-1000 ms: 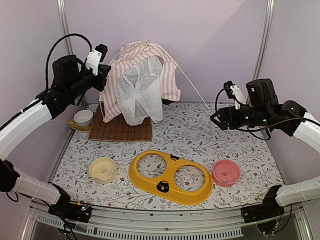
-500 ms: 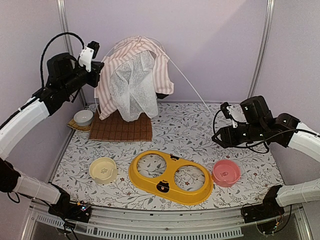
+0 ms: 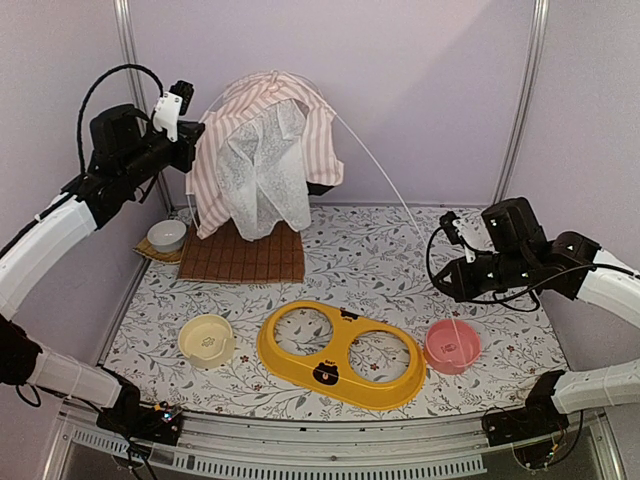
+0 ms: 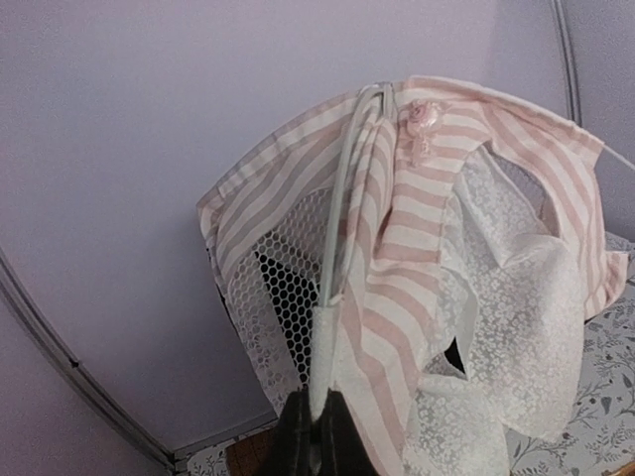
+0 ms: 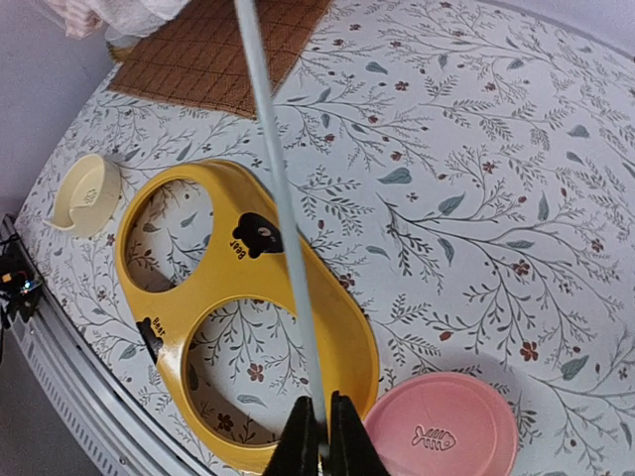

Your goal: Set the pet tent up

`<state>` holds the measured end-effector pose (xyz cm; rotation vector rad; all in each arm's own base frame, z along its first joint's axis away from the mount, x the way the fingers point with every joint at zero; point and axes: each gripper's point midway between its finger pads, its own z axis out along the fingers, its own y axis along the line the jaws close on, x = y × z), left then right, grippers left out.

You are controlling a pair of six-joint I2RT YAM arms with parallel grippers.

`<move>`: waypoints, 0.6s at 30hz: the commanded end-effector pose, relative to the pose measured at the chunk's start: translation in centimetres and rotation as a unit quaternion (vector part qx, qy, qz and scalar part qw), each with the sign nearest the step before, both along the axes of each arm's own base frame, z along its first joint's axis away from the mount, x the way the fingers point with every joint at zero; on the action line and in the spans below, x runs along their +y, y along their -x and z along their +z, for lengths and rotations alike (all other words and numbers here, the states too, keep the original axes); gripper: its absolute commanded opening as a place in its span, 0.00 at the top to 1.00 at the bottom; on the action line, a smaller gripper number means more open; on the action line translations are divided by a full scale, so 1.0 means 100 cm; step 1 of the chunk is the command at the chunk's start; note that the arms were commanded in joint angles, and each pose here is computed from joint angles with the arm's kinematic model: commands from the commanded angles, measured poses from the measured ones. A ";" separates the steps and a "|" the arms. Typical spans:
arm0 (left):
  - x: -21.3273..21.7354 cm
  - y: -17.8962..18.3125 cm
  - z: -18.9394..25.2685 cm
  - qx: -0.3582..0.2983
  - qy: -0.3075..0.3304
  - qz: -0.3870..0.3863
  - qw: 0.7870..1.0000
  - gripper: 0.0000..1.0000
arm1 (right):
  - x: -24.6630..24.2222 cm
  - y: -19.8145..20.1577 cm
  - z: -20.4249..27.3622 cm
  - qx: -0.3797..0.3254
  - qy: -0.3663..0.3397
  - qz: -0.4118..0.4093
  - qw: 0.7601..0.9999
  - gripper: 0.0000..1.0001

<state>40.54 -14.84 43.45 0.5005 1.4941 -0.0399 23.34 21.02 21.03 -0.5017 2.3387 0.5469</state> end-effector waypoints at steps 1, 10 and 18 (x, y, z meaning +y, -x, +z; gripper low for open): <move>-0.009 0.012 0.038 -0.041 0.033 -0.044 0.998 1.00 | 0.007 0.008 0.018 -0.017 -0.041 0.028 0.999 1.00; -0.012 0.011 0.023 0.002 0.083 -0.045 0.996 0.86 | 0.009 0.017 0.055 -0.067 -0.092 0.050 0.992 1.00; -0.036 0.034 0.051 -0.020 0.113 -0.061 0.992 0.48 | 0.005 0.019 0.052 -0.069 -0.095 0.042 0.992 1.00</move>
